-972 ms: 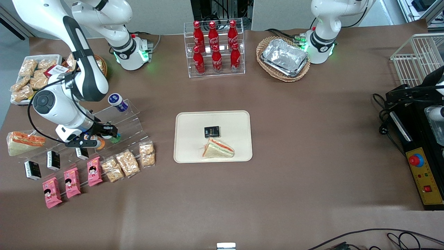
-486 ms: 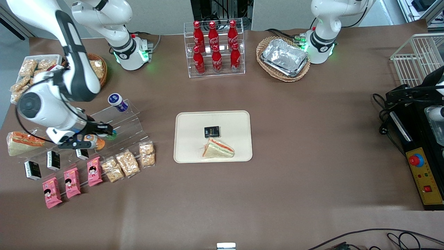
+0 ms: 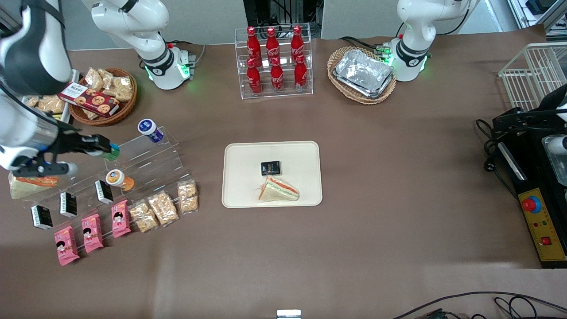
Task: Place green gum on tray
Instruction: 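Lift the green-labelled bottle and carry it over the cream tray, then lower the bottle onto the tray beside the black box, open gripper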
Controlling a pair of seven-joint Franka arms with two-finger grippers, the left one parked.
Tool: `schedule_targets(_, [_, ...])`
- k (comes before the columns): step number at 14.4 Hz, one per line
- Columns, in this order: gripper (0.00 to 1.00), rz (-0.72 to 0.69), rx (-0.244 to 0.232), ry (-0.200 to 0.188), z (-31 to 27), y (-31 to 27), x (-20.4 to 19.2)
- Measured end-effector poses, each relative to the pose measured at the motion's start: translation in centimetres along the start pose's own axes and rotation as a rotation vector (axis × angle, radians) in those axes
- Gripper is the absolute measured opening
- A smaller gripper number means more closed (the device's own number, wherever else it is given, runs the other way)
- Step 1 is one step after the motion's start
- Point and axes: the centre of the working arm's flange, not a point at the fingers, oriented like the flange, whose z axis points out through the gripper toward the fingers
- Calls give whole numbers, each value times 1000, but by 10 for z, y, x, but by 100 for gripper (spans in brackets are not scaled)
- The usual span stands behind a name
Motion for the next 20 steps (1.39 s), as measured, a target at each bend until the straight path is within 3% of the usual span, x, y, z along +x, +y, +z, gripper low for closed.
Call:
schedule_targets(4, [59,8,38,-5,-26,-36,-9])
schedule_targets(7, [59,46,29,-26,-10,-128,-12])
schedule_targets(9, [59,75,23,-20,11,-190,-13])
schedule_targets(14, [59,107,31,52,114,-286,-13])
schedule_targets(20, [59,92,40,118,246,-319,-43])
